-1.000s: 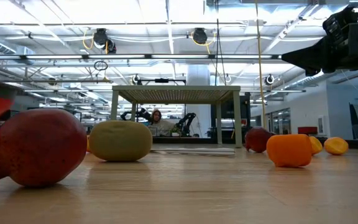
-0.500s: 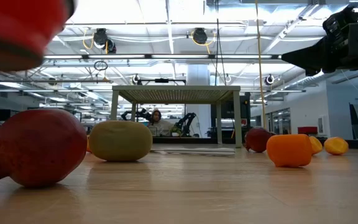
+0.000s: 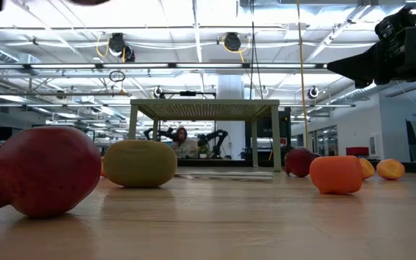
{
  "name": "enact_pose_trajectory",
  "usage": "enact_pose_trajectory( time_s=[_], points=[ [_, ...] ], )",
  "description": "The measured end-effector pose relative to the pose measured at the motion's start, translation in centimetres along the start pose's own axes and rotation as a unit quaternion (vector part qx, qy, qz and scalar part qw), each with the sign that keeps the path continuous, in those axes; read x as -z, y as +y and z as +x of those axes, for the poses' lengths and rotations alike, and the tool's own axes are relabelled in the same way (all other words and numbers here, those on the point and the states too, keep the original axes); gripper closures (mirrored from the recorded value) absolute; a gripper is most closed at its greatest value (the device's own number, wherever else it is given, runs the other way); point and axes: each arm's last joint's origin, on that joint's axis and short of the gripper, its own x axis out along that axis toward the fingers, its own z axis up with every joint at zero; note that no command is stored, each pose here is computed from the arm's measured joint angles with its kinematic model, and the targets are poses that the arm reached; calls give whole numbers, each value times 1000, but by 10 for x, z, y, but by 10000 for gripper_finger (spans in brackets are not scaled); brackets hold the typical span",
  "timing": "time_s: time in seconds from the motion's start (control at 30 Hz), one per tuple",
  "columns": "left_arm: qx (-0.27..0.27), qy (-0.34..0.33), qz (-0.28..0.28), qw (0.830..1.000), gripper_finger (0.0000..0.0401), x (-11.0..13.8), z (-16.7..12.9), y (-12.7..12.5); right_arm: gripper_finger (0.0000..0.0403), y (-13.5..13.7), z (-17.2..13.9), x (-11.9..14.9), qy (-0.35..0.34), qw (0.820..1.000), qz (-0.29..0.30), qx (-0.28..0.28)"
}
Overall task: Pick & Place Fruit
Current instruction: Put the red strainer bowl on the shelf
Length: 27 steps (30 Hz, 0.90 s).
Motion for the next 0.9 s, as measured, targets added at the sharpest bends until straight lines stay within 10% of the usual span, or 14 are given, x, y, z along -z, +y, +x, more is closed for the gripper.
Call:
enact_pose_trajectory(
  time_s=[0.63,0.9],
  points=[
    [95,-288,291,907,397,-57,12,-64,403,0,0,0,0,1000,0,0],
    [115,-292,296,902,397,-54,29,-70,403,0,0,0,0,1000,0,-2]
  ],
)
